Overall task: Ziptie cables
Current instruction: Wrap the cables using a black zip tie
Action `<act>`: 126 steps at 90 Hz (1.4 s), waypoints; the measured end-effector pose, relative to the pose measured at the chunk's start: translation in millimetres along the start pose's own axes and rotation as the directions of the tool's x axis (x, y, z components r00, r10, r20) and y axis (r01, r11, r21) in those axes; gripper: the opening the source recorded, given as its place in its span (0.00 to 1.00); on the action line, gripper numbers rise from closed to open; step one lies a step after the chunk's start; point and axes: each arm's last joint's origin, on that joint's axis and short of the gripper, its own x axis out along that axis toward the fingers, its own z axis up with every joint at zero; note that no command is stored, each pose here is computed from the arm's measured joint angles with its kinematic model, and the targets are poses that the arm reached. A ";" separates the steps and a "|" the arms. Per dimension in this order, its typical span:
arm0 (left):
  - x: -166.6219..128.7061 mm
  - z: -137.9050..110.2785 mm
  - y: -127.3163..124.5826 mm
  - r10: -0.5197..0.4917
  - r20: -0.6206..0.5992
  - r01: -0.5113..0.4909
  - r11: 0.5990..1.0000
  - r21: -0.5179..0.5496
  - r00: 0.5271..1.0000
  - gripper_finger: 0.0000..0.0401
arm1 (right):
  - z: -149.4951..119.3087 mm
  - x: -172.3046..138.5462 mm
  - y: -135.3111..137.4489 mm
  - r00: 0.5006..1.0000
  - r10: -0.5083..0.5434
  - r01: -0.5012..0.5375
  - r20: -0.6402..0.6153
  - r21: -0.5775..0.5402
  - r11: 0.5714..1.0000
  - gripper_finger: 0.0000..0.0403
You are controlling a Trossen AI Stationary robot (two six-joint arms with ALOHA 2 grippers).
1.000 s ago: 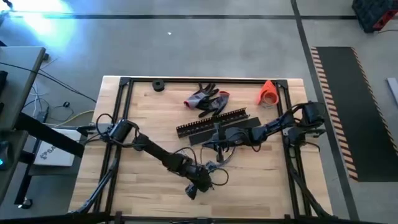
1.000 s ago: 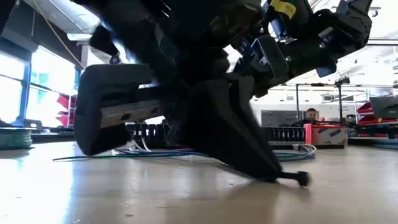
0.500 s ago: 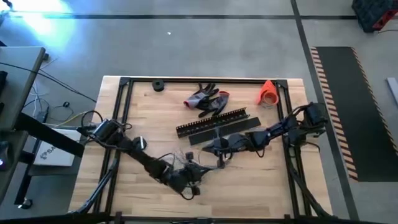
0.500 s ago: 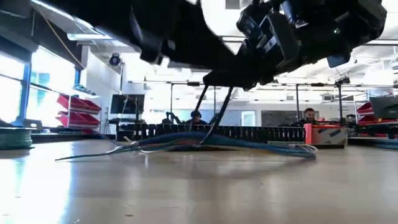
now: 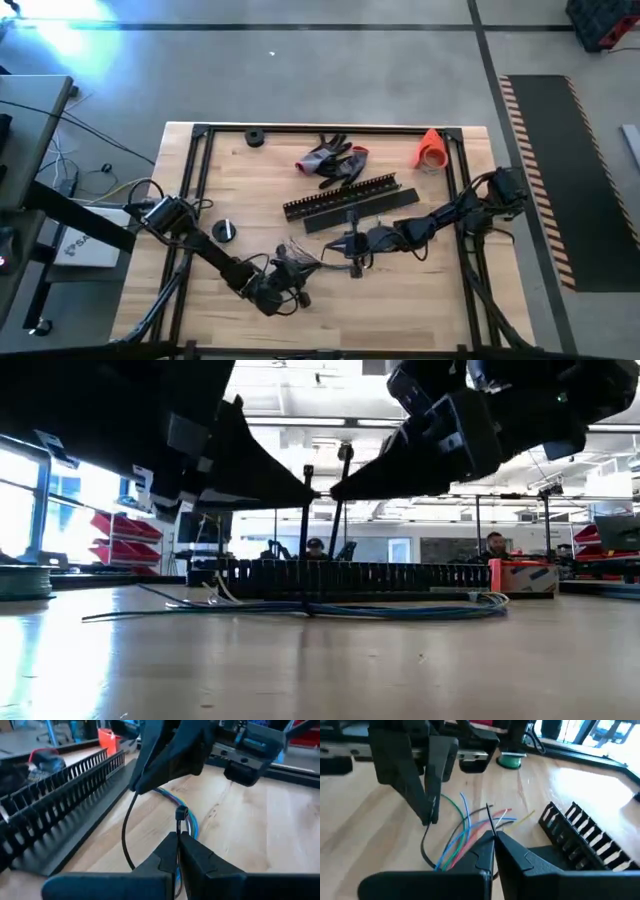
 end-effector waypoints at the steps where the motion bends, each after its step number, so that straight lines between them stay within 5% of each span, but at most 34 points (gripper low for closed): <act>1: 0.2 0.2 0.0 -0.001 0.001 0.001 1.000 -0.002 1.000 0.00 | -0.4 0.1 0.1 1.000 0.000 0.000 -0.003 -0.004 1.000 0.00; 31: 11.3 9.1 1.0 -0.054 0.007 0.054 0.998 -0.035 0.999 0.00 | -10.6 17.1 3.0 0.999 0.003 -0.007 -0.041 -0.079 0.997 0.00; 45: 15.9 11.4 1.9 -0.089 -0.003 0.088 0.991 -0.100 0.996 0.00 | -14.4 27.4 6.1 0.994 -0.085 0.078 -0.065 -0.107 0.991 0.00; 81: -5.2 8.7 -4.0 0.069 0.097 -0.041 0.964 -0.263 0.993 0.00 | -9.8 31.6 13.8 0.975 -0.209 0.193 -0.070 -0.187 0.963 0.00; 126: 7.0 8.2 2.6 0.058 0.057 -0.032 0.928 -0.372 0.997 0.00 | 4.1 31.1 24.8 0.959 -0.282 0.261 -0.033 -0.292 0.920 0.00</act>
